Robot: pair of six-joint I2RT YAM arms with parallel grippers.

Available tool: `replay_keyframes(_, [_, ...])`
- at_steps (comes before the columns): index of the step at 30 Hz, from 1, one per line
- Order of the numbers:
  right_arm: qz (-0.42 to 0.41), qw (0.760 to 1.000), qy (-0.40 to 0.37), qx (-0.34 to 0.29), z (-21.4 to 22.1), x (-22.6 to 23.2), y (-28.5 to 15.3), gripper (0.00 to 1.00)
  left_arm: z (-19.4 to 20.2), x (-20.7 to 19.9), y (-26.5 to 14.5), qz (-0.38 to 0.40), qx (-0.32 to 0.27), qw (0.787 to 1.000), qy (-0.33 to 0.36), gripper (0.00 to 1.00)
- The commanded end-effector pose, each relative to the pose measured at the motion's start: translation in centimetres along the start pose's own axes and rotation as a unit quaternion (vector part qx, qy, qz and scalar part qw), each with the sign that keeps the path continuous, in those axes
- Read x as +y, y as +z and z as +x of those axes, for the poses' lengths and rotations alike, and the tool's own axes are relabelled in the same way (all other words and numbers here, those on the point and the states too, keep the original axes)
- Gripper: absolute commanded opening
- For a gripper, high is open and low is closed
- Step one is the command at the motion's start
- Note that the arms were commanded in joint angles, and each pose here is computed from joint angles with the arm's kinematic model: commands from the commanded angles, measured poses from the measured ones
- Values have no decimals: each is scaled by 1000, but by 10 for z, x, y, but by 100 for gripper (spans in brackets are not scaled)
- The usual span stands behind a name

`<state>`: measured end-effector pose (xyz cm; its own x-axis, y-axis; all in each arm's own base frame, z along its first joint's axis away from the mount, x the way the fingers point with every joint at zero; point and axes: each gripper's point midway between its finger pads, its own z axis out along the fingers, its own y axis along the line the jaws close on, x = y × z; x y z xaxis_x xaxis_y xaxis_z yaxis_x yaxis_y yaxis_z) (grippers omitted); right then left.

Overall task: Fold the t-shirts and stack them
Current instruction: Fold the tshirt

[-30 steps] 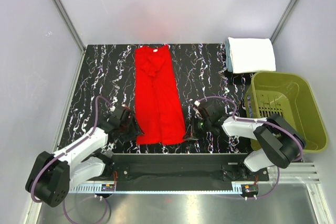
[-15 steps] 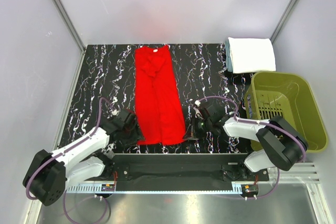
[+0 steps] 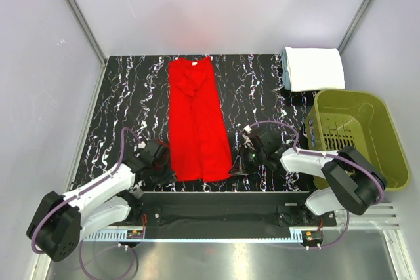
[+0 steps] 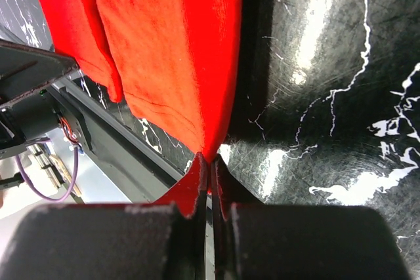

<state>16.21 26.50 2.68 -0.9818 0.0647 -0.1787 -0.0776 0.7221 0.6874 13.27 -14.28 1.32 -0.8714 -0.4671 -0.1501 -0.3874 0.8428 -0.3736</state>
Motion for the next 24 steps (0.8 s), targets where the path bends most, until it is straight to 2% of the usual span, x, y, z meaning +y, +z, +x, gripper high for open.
replay_keyframes(1, [-15,1000,-3,-5,0,8,-1,1,9,7,6,2,12,1000,-4,0])
replay_keyframes(5, [-3,1000,-5,-16,-8,11,-6,0,0,-16,-4,41,-2,999,2,0])
replay_keyframes(8, [7,1000,-5,-18,-12,16,-11,0,2,-36,-8,80,14,997,5,0])
replay_keyframes(17, [28,998,-39,-30,-43,38,-15,0,-15,-61,-8,98,21,995,11,0])
replay_keyframes(24, [69,995,-71,-24,-77,46,-1,0,-73,-66,-13,92,-18,995,18,0])
